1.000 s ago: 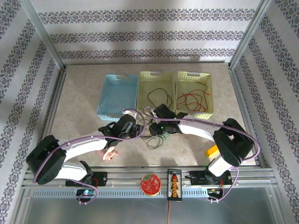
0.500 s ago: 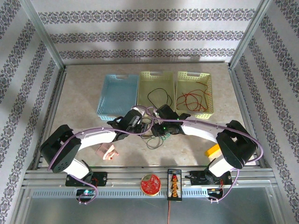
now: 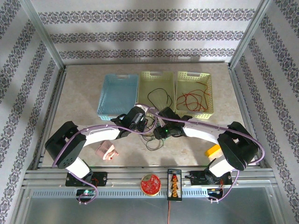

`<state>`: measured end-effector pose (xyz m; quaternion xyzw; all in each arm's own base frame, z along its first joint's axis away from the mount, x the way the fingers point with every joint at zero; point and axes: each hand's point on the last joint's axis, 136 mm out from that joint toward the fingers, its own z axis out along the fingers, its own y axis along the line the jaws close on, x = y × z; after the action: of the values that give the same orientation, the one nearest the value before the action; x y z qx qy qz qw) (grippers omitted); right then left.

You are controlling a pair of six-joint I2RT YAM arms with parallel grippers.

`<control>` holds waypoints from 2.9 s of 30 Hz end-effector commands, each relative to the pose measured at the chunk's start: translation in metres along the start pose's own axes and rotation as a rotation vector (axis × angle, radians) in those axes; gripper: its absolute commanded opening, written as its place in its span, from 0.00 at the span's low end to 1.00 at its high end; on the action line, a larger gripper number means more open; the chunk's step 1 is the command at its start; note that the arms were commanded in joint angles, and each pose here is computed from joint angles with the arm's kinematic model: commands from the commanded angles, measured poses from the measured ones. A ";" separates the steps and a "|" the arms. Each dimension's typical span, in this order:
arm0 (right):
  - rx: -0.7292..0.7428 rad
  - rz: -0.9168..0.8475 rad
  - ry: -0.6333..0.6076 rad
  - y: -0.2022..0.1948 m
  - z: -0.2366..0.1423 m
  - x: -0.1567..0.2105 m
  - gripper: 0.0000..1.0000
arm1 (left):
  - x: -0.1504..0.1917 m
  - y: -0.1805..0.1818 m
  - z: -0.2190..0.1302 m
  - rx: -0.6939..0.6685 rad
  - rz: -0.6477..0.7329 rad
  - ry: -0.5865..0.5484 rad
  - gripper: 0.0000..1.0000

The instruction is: Untangle the cables

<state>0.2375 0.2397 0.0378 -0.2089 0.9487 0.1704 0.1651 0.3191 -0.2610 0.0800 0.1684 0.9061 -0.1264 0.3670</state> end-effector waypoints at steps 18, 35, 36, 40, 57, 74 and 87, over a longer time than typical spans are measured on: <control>-0.007 0.176 0.023 -0.032 0.001 0.018 0.46 | -0.162 0.023 -0.171 -0.041 -0.214 -0.580 0.00; -0.011 0.174 -0.095 -0.033 -0.021 0.004 0.46 | -0.205 0.046 -0.205 -0.128 -0.254 -0.751 0.00; -0.006 0.173 -0.125 -0.034 -0.026 0.000 0.46 | -0.206 0.045 -0.198 -0.122 -0.257 -0.743 0.00; 0.027 0.197 -0.264 -0.040 -0.053 -0.017 0.47 | -0.214 0.038 -0.168 -0.087 -0.261 -0.705 0.00; 0.064 0.227 -0.553 -0.050 -0.130 -0.034 0.51 | -0.228 0.032 0.024 -0.008 -0.286 -0.368 0.00; 0.044 0.201 -0.478 -0.046 -0.113 -0.031 0.52 | -0.155 0.004 -0.031 0.082 -0.159 -0.223 0.85; 0.050 0.184 -0.257 -0.043 -0.060 -0.016 0.52 | 0.032 -0.057 -0.013 0.217 0.137 0.247 0.88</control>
<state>0.2498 0.1788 0.0780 -0.0879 0.9414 0.1854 0.2678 0.2835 -0.3004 0.0847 0.2354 0.9127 -0.1955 0.2707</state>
